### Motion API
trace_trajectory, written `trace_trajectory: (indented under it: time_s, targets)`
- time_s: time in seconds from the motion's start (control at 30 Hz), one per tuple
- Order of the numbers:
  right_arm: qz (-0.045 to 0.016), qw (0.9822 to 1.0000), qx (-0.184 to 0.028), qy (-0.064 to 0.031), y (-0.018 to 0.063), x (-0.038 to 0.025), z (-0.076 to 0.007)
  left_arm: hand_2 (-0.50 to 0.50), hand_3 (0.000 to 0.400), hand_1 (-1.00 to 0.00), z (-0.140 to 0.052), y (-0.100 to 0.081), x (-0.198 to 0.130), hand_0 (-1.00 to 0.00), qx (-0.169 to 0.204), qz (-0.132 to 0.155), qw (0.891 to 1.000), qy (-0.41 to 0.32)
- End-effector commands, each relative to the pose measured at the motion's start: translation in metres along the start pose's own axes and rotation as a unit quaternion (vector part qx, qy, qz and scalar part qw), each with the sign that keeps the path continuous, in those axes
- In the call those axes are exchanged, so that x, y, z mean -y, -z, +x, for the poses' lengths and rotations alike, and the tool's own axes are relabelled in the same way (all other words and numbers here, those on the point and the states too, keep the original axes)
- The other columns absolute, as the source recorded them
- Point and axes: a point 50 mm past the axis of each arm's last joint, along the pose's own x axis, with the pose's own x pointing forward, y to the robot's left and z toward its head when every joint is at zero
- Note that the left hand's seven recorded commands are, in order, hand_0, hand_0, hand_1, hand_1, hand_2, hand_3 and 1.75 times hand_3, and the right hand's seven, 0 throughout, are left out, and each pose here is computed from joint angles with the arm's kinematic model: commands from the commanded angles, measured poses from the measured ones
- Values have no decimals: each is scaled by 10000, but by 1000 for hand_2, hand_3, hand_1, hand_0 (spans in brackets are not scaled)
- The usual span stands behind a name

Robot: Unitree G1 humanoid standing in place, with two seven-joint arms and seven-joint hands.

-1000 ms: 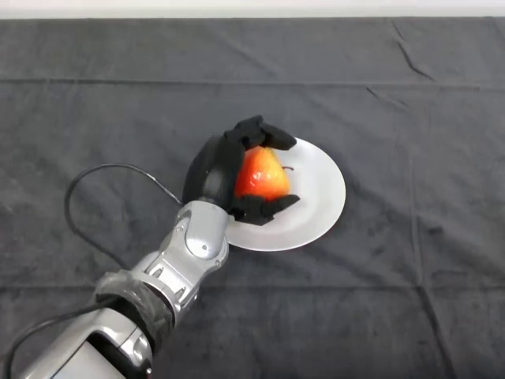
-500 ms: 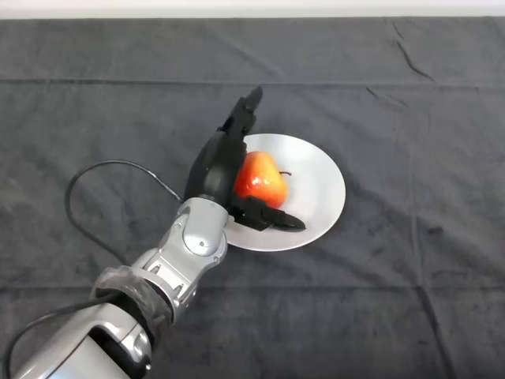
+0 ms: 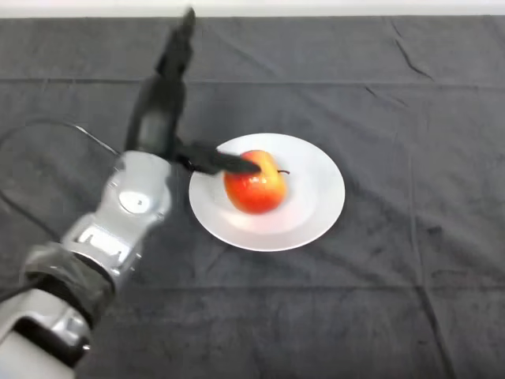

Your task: Move the apple to the plate

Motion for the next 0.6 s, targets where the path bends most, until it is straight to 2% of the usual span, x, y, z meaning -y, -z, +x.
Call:
trace_trajectory:
  time_s: [0.03,0.33,0.6]
  targets:
    - [110,9999,34,91,14,38,-28,0,0,0,-104,82,-177,0,-38,13,9998,-217]
    - [97,9999,32,97,16,38,-27,0,0,0,-333,23,-653,0,252,-9,9967,-766]
    - [85,9999,32,103,18,39,-26,0,0,0,-608,29,-1081,0,314,99,9919,-1225]
